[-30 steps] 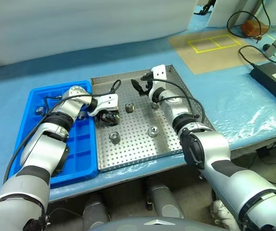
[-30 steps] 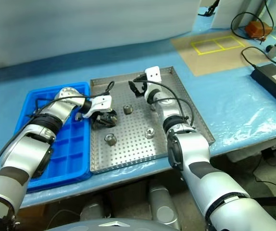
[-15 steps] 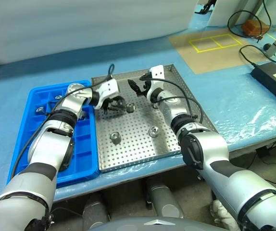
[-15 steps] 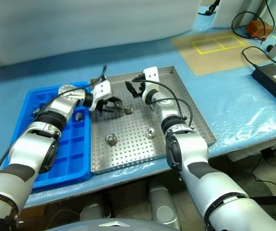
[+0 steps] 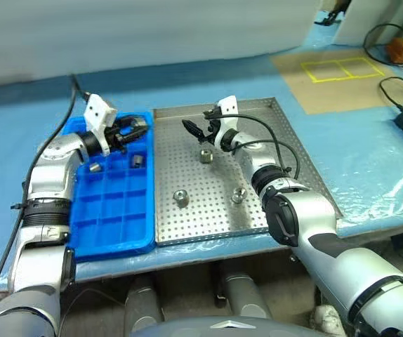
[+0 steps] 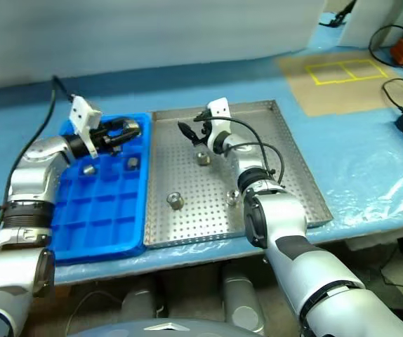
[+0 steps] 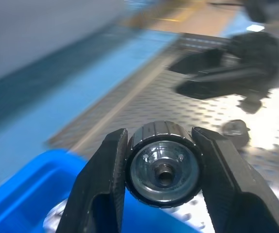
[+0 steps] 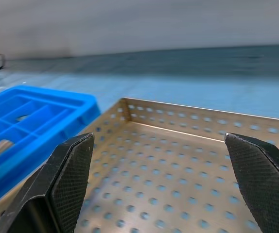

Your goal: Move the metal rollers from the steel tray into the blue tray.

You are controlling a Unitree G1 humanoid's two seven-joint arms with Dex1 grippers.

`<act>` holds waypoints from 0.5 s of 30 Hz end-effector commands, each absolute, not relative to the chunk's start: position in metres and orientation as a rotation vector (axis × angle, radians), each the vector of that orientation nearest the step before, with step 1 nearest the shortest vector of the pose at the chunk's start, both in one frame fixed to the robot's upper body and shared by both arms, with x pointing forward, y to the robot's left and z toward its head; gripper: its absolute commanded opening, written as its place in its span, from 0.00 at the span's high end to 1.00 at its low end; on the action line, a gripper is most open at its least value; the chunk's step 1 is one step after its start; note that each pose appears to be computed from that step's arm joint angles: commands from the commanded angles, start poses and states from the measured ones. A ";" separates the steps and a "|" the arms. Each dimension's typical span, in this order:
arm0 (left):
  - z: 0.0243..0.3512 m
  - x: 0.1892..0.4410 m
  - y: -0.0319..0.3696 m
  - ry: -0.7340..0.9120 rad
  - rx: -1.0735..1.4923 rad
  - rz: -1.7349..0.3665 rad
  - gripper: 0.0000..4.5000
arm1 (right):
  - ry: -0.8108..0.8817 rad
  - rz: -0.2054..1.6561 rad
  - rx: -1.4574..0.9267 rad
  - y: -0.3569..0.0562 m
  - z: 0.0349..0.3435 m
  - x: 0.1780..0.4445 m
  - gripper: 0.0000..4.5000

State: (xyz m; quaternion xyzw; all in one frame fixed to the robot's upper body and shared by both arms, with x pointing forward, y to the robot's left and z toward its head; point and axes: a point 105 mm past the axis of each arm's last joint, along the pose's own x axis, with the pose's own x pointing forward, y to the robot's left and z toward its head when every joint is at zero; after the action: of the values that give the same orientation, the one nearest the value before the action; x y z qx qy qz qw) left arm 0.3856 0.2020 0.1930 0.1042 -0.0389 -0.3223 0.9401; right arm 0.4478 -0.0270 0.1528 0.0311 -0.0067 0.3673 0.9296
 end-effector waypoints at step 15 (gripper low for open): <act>0.177 0.318 0.259 -0.038 0.168 -0.303 0.62 | -0.040 0.933 0.065 -0.015 0.168 0.437 0.00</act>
State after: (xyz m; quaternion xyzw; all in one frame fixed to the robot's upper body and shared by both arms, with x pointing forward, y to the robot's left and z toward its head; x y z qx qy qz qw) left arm 0.3235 0.2516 0.1597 0.0730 0.0081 -0.1663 0.9833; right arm 0.4352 -0.0171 0.1516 0.0331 0.0024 0.4444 0.8952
